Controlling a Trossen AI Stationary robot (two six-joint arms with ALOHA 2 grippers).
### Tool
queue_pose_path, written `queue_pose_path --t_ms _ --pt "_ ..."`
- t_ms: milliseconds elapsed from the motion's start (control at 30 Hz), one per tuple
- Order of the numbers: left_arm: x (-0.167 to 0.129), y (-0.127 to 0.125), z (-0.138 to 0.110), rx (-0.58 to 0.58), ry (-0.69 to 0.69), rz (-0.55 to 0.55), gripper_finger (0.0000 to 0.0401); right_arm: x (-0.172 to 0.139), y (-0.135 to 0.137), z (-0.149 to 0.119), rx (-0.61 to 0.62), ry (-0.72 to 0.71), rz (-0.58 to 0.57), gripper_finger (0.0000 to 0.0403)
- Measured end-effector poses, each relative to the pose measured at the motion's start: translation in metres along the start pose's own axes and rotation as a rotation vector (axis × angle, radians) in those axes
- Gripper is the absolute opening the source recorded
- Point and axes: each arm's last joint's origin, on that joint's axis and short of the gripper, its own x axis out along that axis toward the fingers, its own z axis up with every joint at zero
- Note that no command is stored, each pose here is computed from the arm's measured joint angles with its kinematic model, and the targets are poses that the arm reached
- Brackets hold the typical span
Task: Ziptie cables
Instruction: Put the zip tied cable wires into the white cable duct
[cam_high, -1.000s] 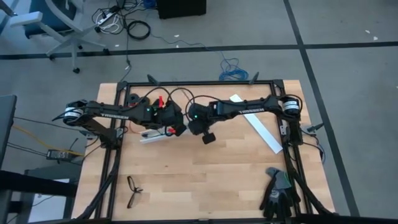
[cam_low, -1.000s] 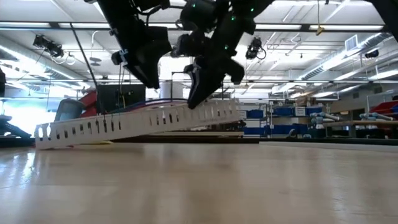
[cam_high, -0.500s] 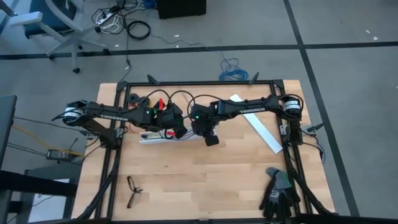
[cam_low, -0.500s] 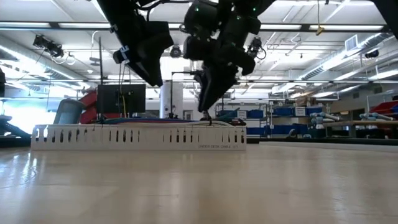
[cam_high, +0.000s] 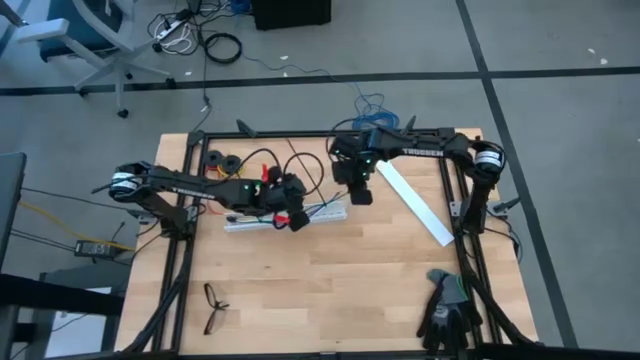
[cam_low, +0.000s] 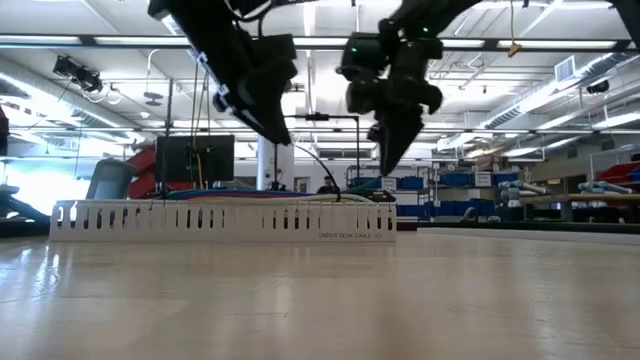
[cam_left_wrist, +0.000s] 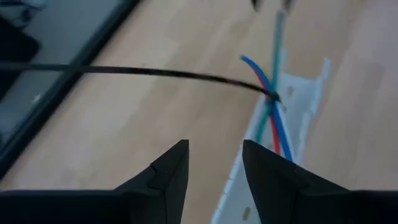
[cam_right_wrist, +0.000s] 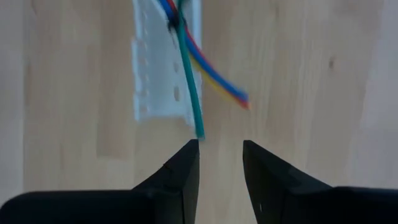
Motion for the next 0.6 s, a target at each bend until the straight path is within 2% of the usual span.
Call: queue_pose_path --t_ms 200,367,467,600 --pt "0.024 0.004 -0.023 0.025 0.042 -0.06 0.0161 -0.007 -0.013 -0.041 0.062 -0.072 0.014 0.011" --pt "0.039 0.009 -0.038 0.042 0.089 -0.292 0.0161 -0.001 -0.013 -0.063 0.105 -0.198 0.049 0.011" --pt "0.042 0.014 -0.037 0.021 0.085 -0.311 0.0161 0.012 -0.008 -0.061 0.064 -0.229 0.057 0.011" --pt "0.041 0.015 -0.033 0.008 0.052 -0.328 0.0161 0.017 -0.001 -0.044 -0.054 -0.315 0.002 0.011"
